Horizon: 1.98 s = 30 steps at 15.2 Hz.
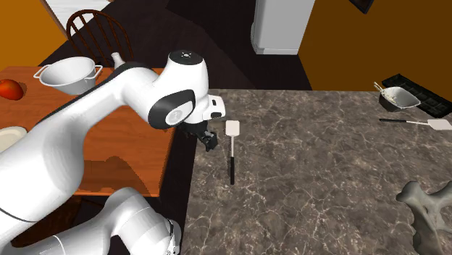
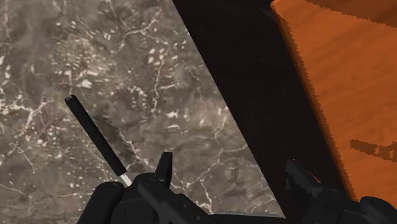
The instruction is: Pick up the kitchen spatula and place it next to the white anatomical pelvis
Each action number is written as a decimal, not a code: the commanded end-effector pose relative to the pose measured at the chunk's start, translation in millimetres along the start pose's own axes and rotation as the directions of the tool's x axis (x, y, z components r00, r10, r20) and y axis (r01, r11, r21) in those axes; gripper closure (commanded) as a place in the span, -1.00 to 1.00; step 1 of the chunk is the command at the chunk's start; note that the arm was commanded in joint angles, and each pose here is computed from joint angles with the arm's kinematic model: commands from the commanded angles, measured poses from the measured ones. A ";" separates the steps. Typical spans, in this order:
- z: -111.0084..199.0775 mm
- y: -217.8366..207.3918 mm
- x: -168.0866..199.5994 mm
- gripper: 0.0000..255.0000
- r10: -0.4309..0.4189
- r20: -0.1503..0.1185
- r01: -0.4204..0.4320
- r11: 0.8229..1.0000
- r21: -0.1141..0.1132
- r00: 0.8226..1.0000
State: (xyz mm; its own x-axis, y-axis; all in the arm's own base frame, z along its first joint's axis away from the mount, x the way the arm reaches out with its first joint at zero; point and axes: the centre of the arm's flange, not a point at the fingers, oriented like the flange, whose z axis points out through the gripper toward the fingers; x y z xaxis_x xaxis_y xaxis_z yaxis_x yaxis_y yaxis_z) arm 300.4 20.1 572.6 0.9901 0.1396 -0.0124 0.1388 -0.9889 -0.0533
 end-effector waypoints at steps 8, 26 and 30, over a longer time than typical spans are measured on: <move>24.9 56.7 65.1 -1.00 -0.359 0.053 0.361 0.932 -0.040 0.932; 77.4 79.2 102.0 -1.00 -0.521 0.084 0.526 0.849 -0.052 0.849; 77.4 79.2 102.0 1.00 -0.521 0.084 0.526 0.849 -0.052 0.849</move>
State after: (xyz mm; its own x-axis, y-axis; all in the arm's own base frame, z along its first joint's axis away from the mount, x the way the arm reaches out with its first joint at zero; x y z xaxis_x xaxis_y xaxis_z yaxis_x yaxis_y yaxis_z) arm 410.9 -40.1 489.9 0.7672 0.6380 -0.0663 0.6395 -0.7688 0.0005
